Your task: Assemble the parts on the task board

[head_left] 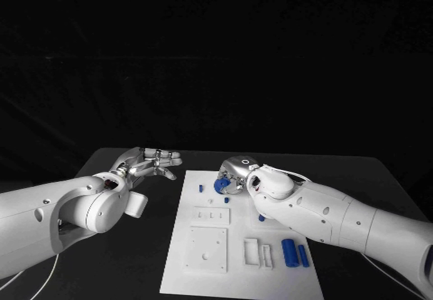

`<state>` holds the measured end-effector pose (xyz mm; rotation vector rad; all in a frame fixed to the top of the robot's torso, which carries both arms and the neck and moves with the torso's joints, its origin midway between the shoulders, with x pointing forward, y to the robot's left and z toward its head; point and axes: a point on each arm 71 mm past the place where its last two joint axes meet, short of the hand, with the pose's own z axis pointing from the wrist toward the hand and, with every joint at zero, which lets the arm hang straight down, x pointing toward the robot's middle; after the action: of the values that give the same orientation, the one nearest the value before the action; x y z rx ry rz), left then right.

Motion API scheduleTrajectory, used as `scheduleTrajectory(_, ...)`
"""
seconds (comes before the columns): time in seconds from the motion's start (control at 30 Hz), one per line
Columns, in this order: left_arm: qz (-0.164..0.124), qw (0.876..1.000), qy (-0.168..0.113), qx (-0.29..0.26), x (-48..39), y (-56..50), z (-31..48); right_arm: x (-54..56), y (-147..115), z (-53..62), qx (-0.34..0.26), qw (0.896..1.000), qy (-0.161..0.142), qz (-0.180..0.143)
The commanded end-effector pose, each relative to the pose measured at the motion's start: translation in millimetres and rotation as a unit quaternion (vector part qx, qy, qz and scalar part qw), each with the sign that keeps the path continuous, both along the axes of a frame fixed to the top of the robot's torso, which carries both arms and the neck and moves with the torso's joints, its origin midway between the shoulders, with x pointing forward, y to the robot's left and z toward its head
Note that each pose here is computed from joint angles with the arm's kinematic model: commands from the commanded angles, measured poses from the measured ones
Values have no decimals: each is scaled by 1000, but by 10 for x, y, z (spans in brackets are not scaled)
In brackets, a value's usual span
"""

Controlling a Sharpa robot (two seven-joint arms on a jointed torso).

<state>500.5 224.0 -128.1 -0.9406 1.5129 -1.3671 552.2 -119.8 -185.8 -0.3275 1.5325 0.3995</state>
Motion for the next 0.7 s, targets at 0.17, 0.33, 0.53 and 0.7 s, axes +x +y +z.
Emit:
scheduleTrajectory(0.17,-9,1000,-1,-1,-6,-26,13,12,-46,-70,3,1000,17,-8)
scheduleTrajectory(0.33,-8,1000,-1,-1,-7,-23,13,12,-75,-73,10,1000,23,-12)
scheduleTrajectory(0.53,-6,1000,-2,-1,-10,-15,14,0,-126,-61,13,1000,22,-14)
scheduleTrajectory(0.7,-6,1000,-2,-1,-12,-11,15,-27,-194,-32,19,1000,14,-17)
